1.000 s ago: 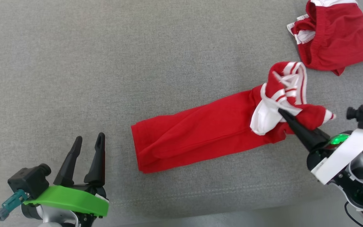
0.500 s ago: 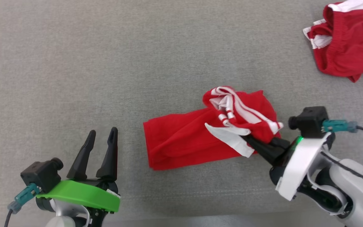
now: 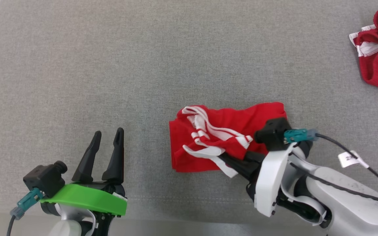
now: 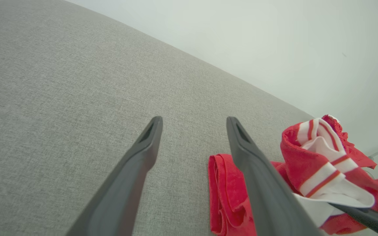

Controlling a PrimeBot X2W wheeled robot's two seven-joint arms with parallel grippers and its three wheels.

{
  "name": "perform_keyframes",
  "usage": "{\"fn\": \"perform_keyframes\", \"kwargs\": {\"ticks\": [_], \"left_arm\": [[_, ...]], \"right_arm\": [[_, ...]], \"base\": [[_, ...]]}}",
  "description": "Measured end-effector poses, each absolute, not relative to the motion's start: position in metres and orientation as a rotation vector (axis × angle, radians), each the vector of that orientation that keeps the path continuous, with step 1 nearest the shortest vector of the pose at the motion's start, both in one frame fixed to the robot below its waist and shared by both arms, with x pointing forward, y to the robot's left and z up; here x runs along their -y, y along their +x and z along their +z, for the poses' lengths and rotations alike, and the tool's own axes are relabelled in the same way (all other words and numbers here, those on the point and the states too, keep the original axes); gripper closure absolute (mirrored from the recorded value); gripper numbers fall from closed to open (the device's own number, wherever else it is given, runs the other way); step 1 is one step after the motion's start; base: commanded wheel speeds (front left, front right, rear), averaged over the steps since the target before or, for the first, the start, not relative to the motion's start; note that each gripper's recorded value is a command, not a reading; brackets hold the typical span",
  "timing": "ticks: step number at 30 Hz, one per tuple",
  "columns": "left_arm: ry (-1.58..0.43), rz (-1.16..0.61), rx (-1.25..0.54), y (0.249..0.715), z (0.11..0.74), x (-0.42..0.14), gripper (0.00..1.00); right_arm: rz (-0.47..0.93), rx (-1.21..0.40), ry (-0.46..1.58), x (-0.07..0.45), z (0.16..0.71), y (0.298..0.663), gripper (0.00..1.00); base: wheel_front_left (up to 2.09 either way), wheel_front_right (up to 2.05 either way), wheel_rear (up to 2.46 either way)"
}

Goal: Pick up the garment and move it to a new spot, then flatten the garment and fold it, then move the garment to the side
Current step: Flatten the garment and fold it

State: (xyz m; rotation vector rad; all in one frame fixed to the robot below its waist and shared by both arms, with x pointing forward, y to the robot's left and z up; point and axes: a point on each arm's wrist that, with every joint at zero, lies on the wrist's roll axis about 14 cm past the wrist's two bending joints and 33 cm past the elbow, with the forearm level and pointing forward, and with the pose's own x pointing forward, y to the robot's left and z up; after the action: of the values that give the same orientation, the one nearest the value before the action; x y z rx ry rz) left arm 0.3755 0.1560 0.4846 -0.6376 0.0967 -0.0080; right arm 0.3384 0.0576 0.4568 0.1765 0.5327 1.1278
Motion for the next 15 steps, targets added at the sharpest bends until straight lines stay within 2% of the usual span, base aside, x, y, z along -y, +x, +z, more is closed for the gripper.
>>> {"fn": "perform_keyframes", "kwargs": {"ticks": [8, 10, 11, 13, 14, 15], "left_arm": [[-0.631, 0.006, -0.084, 0.378, 0.485, -0.162, 0.00], [-0.631, 0.009, -0.080, 0.379, 0.484, -0.162, 0.00], [-0.631, 0.008, -0.081, 0.379, 0.484, -0.162, 0.00], [-0.631, 0.006, -0.082, 0.380, 0.483, -0.161, 0.00], [-0.632, 0.003, -0.083, 0.380, 0.483, -0.160, 0.00], [-0.633, -0.001, -0.085, 0.381, 0.483, -0.159, 0.00]], "right_arm": [[1.125, -0.570, 0.160, -0.062, 0.446, 0.334, 1.00], [1.119, -0.577, 0.160, -0.062, 0.444, 0.334, 0.93], [1.115, -0.579, 0.155, -0.062, 0.443, 0.334, 0.84], [1.115, -0.585, 0.150, -0.063, 0.440, 0.332, 0.55], [1.113, -0.586, 0.151, -0.063, 0.441, 0.332, 0.12], [1.107, -0.586, 0.151, -0.063, 0.440, 0.333, 0.00]], "base": [[0.00, 0.00, 0.00], [0.00, 0.00, 0.00], [0.00, 0.00, 0.00], [0.00, 0.00, 0.00], [0.00, 0.00, 0.00], [0.00, 0.00, 0.00]]}}
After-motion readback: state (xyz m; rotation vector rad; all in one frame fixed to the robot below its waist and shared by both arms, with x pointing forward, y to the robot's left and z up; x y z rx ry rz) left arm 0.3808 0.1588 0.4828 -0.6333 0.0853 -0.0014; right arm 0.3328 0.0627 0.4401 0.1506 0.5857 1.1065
